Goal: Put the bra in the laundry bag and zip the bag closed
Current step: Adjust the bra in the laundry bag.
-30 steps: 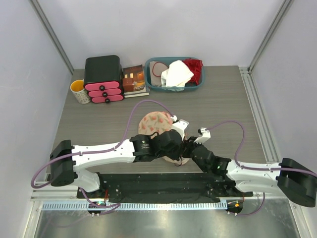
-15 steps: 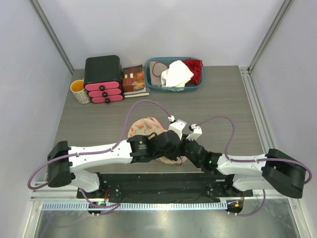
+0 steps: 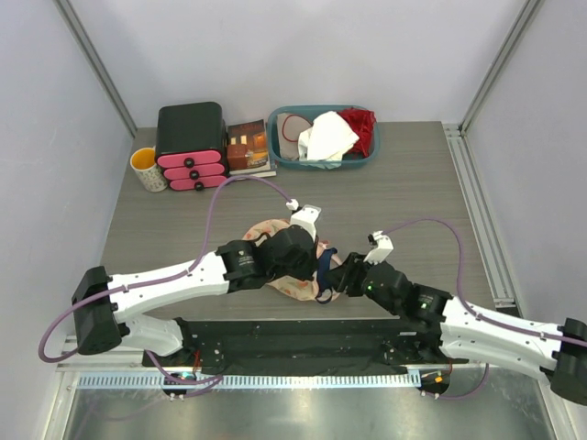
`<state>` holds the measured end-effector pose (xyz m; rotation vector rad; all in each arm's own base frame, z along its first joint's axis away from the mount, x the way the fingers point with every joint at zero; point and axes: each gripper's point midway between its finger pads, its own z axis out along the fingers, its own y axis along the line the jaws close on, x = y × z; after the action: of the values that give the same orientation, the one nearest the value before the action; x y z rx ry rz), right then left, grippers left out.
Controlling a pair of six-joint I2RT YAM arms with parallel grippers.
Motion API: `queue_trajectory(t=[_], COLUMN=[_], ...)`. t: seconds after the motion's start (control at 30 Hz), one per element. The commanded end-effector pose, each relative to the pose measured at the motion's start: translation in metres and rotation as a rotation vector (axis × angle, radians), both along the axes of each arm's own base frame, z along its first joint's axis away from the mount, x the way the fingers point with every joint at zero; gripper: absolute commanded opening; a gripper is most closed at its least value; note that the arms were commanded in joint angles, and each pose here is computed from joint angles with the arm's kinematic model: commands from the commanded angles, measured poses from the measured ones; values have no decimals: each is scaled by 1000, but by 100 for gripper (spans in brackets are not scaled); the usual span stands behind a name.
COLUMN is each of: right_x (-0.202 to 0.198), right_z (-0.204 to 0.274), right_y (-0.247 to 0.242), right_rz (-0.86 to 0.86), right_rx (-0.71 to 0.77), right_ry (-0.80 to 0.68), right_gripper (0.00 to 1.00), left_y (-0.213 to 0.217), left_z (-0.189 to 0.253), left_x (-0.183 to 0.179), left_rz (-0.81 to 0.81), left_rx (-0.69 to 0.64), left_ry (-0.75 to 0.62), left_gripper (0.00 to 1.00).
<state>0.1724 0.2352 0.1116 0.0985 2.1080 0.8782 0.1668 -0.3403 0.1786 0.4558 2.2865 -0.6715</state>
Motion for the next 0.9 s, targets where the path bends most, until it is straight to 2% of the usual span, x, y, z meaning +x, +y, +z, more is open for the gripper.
queue_trajectory(t=[0.0,0.17,0.43,0.5,0.53,0.67,0.87], right_x=[-14,-27,-46,-52,-52,-56,-54], right_z=[7,4,10,4,7,-8,-3], right_y=[-10,-10,7,11,16,19,26], right_rz=[53,104,190,211,214,226,229], right_rx=[-37,-48,106,136,171,164,206], right_ry=[19,67,117,151,156,197,183], right_gripper=[51,58,60,58,52,46,36], left_y=[3,3,1,1,1,0,1], left_z=[4,7,7,8,8,12,13], left_x=[9,10,12,12,12,12,9], left_rz=[18,17,13,11,9,5,-5], left_rx=[-3,-11,-12,-17,-18,-22,-28], left_ry=[-21,-23,-22,-25,-25,-30,-26], left_gripper=[0,0,0,0,0,0,0])
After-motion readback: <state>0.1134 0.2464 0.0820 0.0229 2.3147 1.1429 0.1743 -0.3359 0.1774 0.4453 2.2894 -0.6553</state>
